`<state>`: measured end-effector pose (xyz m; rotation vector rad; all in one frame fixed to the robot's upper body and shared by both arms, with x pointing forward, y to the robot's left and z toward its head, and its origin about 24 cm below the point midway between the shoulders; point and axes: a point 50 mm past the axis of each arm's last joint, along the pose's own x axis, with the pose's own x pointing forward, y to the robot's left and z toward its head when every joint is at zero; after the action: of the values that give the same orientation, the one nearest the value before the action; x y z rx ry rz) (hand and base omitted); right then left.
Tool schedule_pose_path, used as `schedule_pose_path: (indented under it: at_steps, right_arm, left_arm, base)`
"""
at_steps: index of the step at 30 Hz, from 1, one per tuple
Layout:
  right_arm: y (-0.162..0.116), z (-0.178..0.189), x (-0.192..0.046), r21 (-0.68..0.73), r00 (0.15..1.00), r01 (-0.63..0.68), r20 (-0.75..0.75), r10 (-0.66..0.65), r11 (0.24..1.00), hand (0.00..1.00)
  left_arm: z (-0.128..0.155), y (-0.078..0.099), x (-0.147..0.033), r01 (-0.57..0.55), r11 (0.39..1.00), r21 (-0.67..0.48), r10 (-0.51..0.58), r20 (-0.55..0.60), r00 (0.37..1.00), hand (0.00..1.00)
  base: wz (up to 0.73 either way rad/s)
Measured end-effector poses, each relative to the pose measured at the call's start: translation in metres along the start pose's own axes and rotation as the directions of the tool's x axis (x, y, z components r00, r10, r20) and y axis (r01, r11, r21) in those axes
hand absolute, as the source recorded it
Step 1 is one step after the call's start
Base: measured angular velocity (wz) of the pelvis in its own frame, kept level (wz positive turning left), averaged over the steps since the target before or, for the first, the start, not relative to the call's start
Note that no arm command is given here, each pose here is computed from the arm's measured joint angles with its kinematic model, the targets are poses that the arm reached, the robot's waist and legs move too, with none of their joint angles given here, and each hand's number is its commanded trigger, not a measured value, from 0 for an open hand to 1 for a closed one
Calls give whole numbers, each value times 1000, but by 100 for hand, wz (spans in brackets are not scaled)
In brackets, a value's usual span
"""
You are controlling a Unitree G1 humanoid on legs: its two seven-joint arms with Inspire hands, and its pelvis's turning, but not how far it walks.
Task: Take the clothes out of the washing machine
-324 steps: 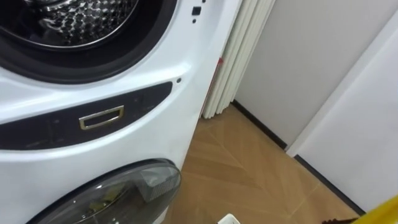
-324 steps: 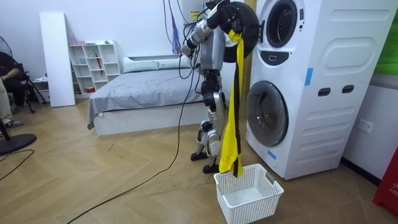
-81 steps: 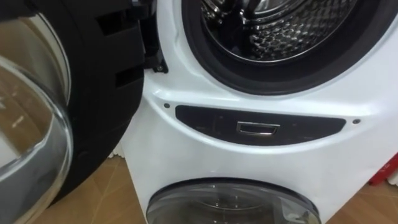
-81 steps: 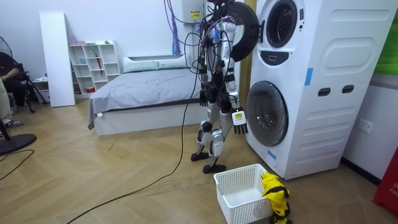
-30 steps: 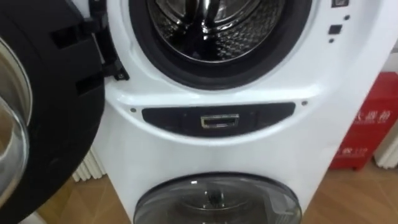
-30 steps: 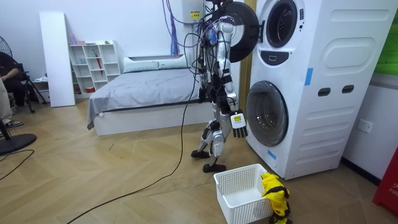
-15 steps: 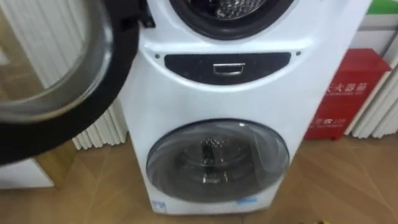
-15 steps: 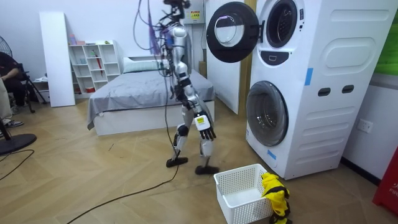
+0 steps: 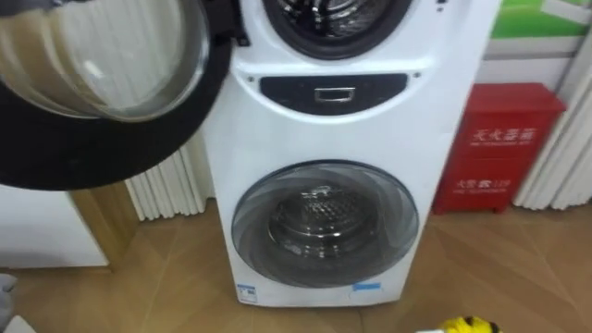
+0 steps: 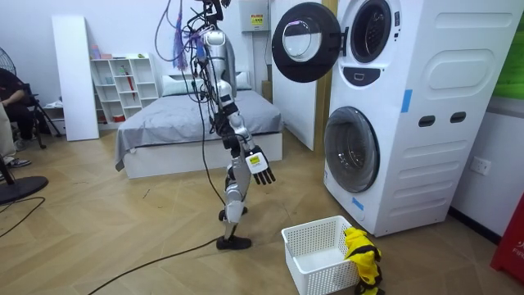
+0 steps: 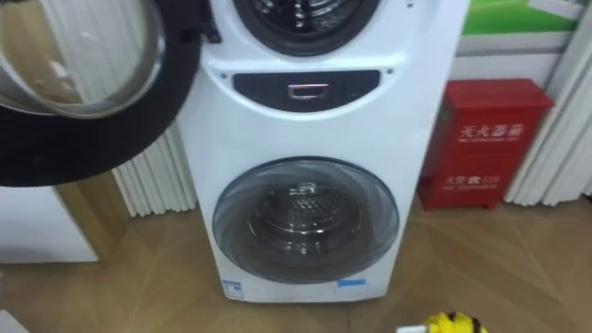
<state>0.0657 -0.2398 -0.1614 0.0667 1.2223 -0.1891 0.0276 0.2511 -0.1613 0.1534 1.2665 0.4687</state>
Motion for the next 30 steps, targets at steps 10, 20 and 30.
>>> schedule_pose_path:
  at_steps: [10,20,30]
  right_arm:
    - [2,4,0,-40,999,-2,41,4,999,0]
    - [-10,22,-2,27,990,42,136,-45,999,0]
    - [-20,38,-5,-33,979,46,201,-38,998,0]
  left_arm:
    - [12,-2,1,-1,998,-57,4,51,999,0]
    - [94,35,8,-94,961,-259,157,234,960,0]
    - [270,93,-44,-48,925,-377,302,652,696,0]
  base:
    - [12]
    - [0]
    - [4]
